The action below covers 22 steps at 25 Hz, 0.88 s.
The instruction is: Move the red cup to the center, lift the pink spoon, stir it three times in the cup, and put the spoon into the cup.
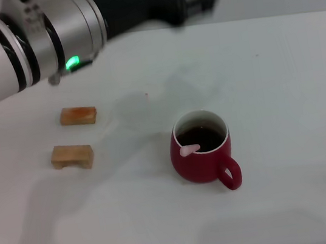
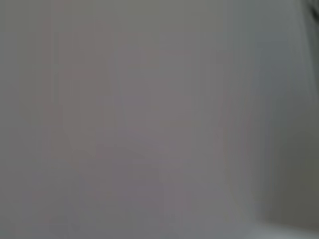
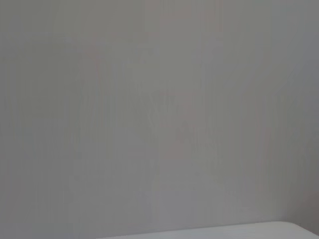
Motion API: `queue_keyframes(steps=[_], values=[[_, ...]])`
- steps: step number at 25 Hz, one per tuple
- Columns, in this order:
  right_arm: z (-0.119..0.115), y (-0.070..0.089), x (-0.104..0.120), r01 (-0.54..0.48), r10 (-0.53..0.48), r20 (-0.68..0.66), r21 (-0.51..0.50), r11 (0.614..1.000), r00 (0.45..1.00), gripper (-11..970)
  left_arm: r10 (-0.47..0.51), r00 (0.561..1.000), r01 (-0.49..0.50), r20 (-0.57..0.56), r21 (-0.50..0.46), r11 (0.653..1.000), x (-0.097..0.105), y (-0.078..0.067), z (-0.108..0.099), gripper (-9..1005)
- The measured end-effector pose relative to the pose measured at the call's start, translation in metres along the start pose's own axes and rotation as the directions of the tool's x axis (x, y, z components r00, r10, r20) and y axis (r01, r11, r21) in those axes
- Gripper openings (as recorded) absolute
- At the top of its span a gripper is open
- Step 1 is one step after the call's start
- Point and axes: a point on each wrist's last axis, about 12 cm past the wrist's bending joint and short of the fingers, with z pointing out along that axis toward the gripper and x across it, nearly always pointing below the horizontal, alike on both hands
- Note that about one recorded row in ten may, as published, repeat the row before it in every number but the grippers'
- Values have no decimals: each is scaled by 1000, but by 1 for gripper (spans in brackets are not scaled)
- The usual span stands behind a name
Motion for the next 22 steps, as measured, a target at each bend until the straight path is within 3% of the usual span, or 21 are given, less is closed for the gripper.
queue_keyframes(steps=[3, 9, 13, 15, 18, 22], values=[[0, 0, 0, -1, 1, 0, 1, 1000, 1000, -1, 15, 991, 8, 131, -176, 984, -1, -4, 0, 636], [2, 1, -1, -2, 2, 4, -1, 1000, 1000, -1, 92, 983, -15, 157, -435, 900, 4, -20, 10, 808], [4, 2, -1, -3, 3, 7, -7, 1000, 1000, 0, 133, 959, 27, 249, -551, 834, 2, -27, 8, 808], [6, 3, -1, -3, 3, 8, -10, 1000, 1000, 0, 157, 927, 69, 340, -567, 821, 7, -29, 4, 808], [6, 3, -1, -3, 3, 9, -12, 1000, 1000, 0, 176, 881, 96, 438, -531, 842, 25, -30, 1, 808], [5, 2, -2, -3, 3, 13, -4, 1000, 1000, 0, 153, 902, 81, 405, -505, 859, 71, -21, 0, 808]])
